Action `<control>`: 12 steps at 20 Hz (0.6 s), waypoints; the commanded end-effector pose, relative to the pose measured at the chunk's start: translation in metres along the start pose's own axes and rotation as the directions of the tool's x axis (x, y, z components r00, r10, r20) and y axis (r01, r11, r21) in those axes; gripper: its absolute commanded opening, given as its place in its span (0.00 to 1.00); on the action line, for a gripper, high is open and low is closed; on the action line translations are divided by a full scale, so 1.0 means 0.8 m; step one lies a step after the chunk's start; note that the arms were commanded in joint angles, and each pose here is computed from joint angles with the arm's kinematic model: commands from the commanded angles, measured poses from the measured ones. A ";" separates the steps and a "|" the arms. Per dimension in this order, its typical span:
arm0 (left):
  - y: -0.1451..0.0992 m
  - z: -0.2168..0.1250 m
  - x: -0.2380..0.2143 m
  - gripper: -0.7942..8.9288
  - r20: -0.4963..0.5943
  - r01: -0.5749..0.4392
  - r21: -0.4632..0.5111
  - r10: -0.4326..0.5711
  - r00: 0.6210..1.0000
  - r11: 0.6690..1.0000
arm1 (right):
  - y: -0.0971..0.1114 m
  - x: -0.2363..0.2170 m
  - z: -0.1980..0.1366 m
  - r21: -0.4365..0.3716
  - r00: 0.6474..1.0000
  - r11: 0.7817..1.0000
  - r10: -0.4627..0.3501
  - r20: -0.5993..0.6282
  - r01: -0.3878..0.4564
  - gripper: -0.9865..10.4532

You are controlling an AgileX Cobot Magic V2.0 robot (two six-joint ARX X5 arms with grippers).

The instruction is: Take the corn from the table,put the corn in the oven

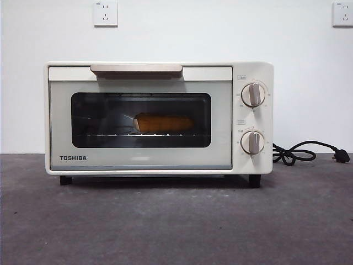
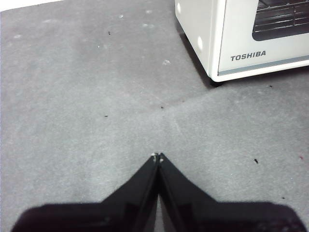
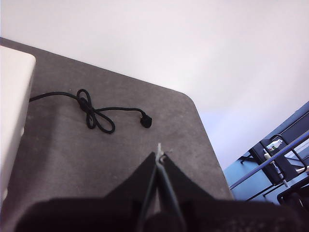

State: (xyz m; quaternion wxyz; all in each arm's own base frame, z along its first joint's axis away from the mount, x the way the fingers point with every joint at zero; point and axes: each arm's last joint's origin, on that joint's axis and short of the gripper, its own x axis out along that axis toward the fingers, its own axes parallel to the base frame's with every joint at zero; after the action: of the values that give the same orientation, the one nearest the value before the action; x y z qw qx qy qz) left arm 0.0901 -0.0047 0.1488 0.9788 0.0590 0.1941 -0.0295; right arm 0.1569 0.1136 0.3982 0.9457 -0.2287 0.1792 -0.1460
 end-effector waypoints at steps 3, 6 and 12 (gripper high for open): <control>0.000 -0.001 0.001 0.08 0.006 -0.003 0.003 0.003 1.000 1.000 | -0.001 0.013 0.000 0.083 0.982 0.979 0.187 -0.019 -0.185 0.09; 0.000 -0.001 0.001 0.08 0.006 -0.003 0.003 0.003 1.000 1.000 | -0.019 0.052 -0.003 0.200 0.950 0.931 0.313 -0.009 -0.305 0.09; 0.000 -0.001 0.001 0.08 0.006 -0.003 0.003 0.003 1.000 1.000 | -0.055 0.097 -0.091 0.349 0.928 0.862 0.316 0.196 -0.367 0.09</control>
State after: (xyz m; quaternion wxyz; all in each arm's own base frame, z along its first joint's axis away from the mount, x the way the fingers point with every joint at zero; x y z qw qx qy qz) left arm 0.0901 -0.0047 0.1489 0.9788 0.0590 0.1937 -0.0294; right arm 0.1888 0.0213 0.3463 0.9932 -0.0112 0.1155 0.0049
